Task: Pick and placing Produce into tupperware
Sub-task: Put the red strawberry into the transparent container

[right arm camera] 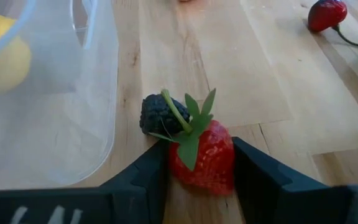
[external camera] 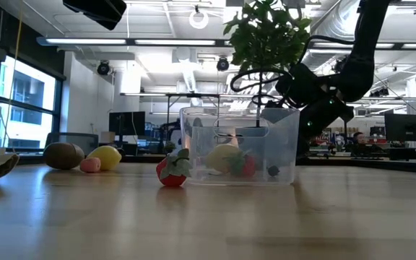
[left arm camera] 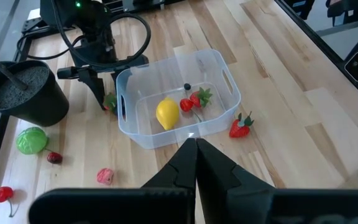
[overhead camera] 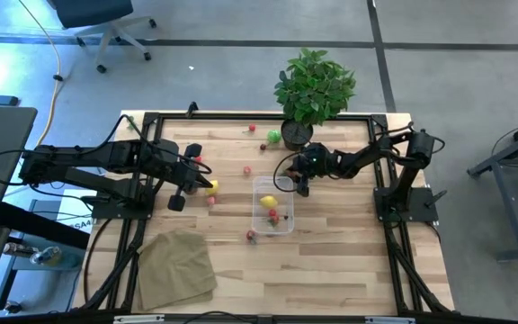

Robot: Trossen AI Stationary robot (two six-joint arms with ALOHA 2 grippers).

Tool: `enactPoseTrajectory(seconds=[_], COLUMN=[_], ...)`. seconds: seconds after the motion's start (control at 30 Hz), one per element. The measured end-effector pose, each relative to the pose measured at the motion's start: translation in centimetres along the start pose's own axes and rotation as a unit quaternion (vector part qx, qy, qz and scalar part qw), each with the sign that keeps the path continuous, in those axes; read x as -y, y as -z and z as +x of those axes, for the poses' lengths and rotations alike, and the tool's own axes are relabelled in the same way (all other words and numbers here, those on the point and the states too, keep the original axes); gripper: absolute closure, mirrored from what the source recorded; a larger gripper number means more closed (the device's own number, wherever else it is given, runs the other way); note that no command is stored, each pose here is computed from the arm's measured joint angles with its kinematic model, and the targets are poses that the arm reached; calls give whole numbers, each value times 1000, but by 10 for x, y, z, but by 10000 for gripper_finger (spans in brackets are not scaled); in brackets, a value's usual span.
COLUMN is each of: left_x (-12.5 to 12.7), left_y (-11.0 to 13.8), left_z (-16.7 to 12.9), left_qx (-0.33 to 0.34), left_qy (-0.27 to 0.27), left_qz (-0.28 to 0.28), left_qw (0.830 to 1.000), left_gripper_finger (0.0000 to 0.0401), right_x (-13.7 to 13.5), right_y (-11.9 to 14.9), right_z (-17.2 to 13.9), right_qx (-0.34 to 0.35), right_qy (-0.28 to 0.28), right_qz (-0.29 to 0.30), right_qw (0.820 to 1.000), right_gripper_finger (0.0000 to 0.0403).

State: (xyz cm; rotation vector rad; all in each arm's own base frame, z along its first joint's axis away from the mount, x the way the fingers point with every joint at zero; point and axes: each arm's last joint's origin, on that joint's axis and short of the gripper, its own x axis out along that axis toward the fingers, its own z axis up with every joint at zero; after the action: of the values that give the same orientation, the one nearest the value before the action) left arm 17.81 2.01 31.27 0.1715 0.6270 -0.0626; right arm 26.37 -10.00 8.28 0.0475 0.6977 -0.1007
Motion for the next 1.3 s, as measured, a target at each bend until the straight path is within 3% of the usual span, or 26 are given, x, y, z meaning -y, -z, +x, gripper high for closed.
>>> enactPoseTrajectory(seconds=[0.4, 0.63, 0.83, 1.13, 1.3], left_x=[0, 0, 0, 0, 0], left_y=[0, 0, 0, 0, 0], left_z=[0, 0, 0, 0, 0], left_qx=[0, 0, 0, 0, 0], left_qy=[0, 0, 0, 0, 0], left_qz=[0, 0, 0, 0, 0], left_qw=[1000, 1000, 1000, 1000, 1000], left_gripper_finger=[400, 400, 400, 400, 400], right_x=[1, 3, 1, -5, -20], right_y=[-4, -11, -23, -56, -74], right_z=[-6, -25, -47, -102, -136], right_qx=[0, -28, -26, 79, 171], right_qy=[27, 106, 130, 139, 78], right_qz=[30, 34, 33, 60, 105], right_qw=[999, 993, 991, 985, 977], right_gripper_finger=[267, 267, 267, 267, 267])
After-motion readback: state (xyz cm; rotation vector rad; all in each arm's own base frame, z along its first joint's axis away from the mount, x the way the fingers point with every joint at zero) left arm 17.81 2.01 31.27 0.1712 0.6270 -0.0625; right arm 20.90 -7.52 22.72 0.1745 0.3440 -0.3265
